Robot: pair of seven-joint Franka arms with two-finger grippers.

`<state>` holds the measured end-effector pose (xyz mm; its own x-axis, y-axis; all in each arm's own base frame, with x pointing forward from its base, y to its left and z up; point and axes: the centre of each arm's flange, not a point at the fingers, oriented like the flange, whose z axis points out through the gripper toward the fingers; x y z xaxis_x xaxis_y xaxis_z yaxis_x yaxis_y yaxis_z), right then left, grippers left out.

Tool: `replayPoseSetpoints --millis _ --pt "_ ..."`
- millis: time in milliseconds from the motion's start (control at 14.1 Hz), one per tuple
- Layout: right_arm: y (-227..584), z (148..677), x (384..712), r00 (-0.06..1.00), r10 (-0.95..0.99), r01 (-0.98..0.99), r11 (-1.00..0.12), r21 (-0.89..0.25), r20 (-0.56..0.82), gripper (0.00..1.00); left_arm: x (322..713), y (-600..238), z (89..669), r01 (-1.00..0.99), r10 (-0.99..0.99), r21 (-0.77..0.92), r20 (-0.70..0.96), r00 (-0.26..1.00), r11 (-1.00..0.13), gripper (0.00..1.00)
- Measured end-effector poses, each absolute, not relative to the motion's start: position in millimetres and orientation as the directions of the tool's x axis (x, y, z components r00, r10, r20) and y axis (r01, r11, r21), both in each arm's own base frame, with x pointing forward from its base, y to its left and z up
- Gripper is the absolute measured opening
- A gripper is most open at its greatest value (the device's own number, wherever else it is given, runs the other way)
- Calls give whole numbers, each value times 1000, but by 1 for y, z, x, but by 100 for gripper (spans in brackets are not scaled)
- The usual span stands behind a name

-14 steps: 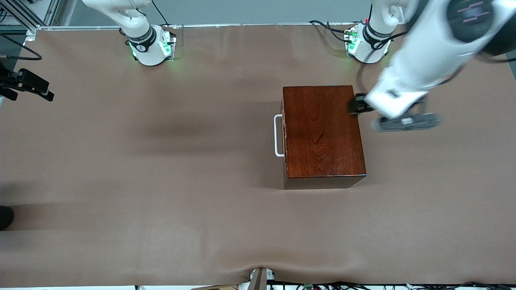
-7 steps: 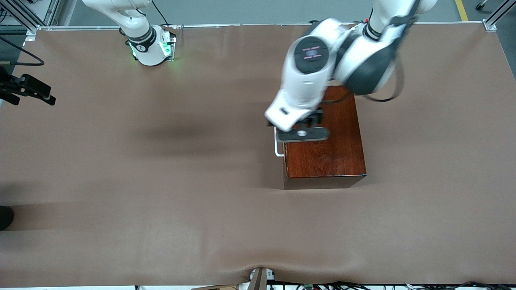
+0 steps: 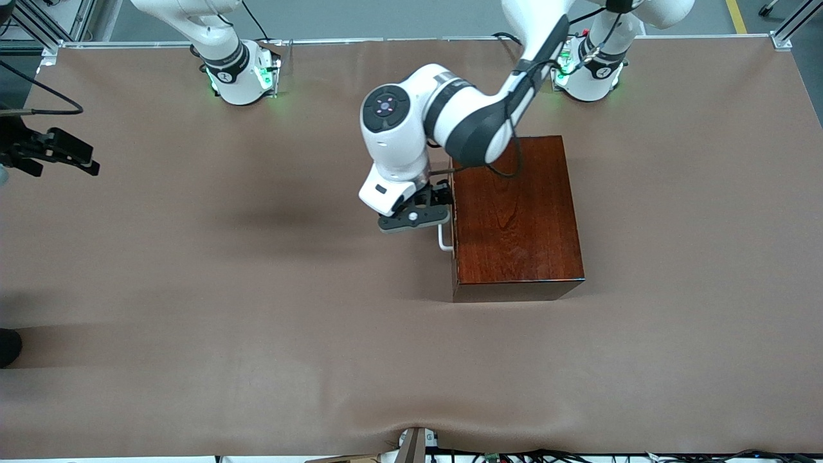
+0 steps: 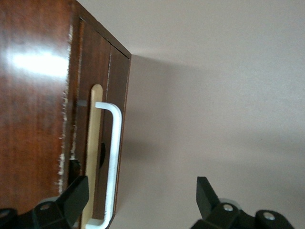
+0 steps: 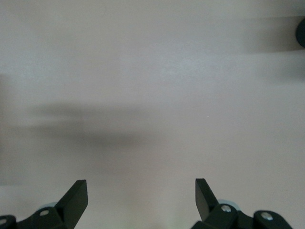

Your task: Open drawer, take yellow block, close drawer

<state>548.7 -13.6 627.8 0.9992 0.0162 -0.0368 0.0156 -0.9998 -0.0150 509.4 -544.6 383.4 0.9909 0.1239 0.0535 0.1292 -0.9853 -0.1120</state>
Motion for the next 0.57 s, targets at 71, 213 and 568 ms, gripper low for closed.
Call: replayPoseSetpoints --millis 71,213,568 --pt "-9 627 549 999 25 24 -1000 -15 -39 100 509 -546 374 127 122 -123 47 991 -984 100" --pt "-3 625 550 999 33 32 -999 -15 -42 100 510 -546 351 124 120 -152 34 992 -981 100" --pt "9 614 556 997 43 41 -999 -29 -60 100 499 -555 309 87 81 -226 35 996 -970 100"
